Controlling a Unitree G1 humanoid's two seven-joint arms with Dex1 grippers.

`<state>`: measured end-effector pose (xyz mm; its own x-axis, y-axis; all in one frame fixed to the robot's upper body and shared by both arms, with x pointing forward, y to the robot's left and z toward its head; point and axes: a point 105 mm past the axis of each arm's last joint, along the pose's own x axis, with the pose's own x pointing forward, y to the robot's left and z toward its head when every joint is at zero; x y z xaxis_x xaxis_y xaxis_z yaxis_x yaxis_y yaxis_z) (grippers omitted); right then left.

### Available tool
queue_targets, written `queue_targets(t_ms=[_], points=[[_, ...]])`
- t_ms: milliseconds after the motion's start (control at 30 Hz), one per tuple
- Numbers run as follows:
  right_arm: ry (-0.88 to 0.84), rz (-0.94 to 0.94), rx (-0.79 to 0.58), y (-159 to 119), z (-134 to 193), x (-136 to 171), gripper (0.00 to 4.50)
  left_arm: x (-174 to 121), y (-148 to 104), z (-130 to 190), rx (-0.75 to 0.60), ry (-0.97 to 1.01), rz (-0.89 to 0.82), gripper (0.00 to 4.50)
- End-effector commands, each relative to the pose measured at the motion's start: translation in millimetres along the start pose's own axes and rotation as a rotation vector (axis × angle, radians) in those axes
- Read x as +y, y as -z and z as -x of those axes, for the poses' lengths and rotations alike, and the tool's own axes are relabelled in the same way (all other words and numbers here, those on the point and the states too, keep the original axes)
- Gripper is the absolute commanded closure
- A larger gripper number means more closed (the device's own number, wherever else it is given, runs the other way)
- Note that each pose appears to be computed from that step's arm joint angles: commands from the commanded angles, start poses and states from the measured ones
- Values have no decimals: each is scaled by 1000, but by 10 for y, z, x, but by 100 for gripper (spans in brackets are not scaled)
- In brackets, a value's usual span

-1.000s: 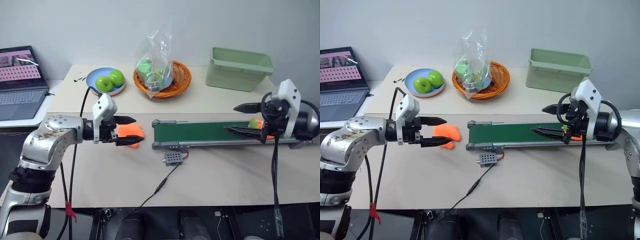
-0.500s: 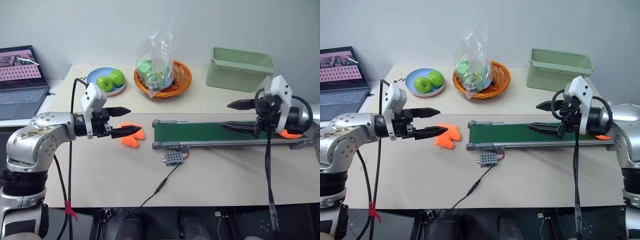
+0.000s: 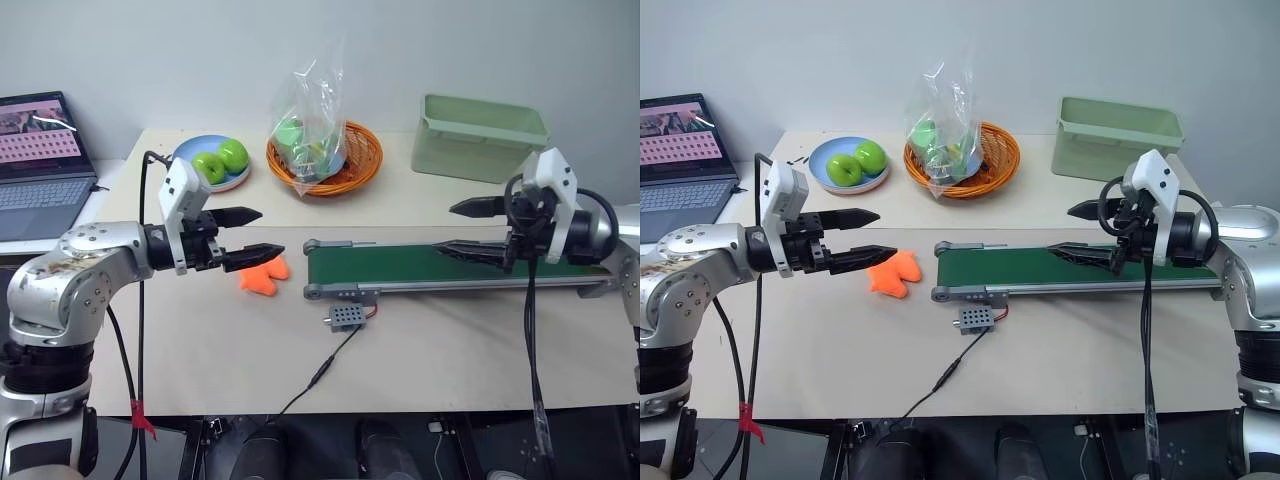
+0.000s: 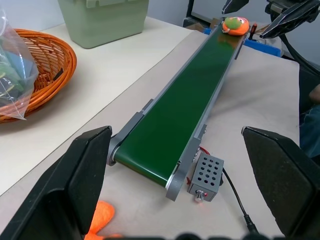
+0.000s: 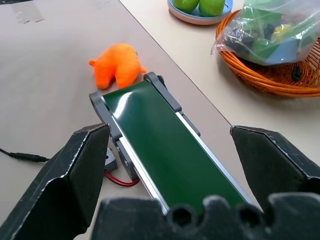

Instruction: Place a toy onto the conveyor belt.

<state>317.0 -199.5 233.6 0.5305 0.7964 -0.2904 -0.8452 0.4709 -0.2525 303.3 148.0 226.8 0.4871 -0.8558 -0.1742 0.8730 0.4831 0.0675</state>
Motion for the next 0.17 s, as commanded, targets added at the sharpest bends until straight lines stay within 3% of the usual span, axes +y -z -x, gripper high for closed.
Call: queue_targets(t_ms=[33, 167], points=[[15, 56, -34, -146, 38, -19, 0, -7, -168, 37, -36, -2, -57, 5], [16, 53, -40, -152, 30, -13, 0, -17, -167, 33, -44, -1, -50, 5]])
